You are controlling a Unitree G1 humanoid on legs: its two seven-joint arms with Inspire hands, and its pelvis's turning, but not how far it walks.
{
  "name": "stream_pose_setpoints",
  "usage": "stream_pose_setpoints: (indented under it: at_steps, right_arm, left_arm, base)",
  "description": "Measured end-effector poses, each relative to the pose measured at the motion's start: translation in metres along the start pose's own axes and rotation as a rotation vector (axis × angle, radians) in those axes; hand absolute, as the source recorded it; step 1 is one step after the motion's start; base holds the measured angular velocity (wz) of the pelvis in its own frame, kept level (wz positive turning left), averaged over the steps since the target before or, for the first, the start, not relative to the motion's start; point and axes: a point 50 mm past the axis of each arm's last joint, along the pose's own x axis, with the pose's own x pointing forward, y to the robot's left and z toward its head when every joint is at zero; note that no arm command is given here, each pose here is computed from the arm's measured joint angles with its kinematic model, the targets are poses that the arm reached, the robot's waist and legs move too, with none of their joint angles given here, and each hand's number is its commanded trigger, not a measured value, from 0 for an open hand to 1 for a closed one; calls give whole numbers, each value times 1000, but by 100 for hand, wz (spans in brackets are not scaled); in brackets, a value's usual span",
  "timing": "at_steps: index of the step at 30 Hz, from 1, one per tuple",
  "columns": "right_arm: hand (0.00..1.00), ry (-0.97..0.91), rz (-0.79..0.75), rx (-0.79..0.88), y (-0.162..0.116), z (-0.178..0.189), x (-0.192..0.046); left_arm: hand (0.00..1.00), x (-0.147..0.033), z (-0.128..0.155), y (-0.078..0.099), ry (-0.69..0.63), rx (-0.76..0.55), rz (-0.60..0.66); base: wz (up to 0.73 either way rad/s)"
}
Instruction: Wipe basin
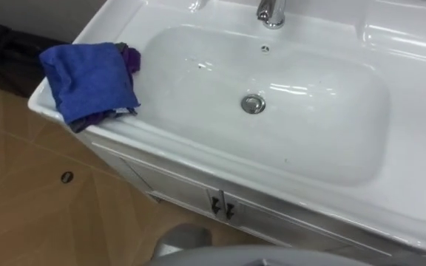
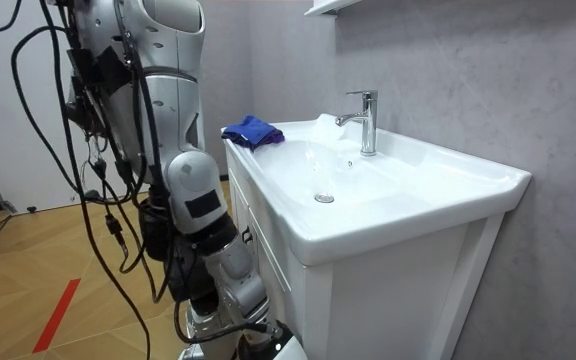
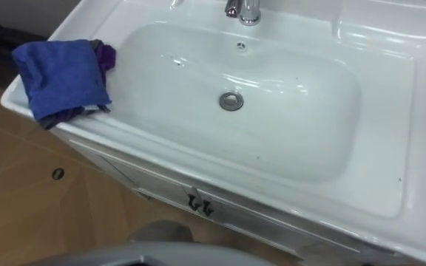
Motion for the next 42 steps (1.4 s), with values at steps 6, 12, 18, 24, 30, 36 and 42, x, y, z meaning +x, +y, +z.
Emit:
stream_pose_setpoints:
  at_steps: [6,12,18,24,30,36,42]
  right_arm:
    - [0,-17,1,-22,-1,3,0]
    - [0,-49,29,-49,-1,8,1]
    - [0,-46,52,-69,2,4,1]
    - [0,-48,46,-77,2,6,1]
    - [0,-71,56,-76,7,17,1]
    - [0,-116,54,-93,9,37,2]
    - [0,-132,44,-126,13,45,1]
  left_arm:
    - [0,-7,-59,12,205,173,10]
    - [0,-18,-92,17,307,358,-101]
    - [0,-30,-103,-8,298,532,-328]
    - [0,-34,-98,-39,278,593,-484]
    - [0,-36,-94,-54,261,644,-568]
    - [0,-38,-94,-64,280,679,-634]
    - [0,-41,-91,-78,302,694,-689]
  base:
    - [-8]
    - [-4]
    - [-8]
    - [-14]
    - [-15]
    - [-10]
    - [-11]
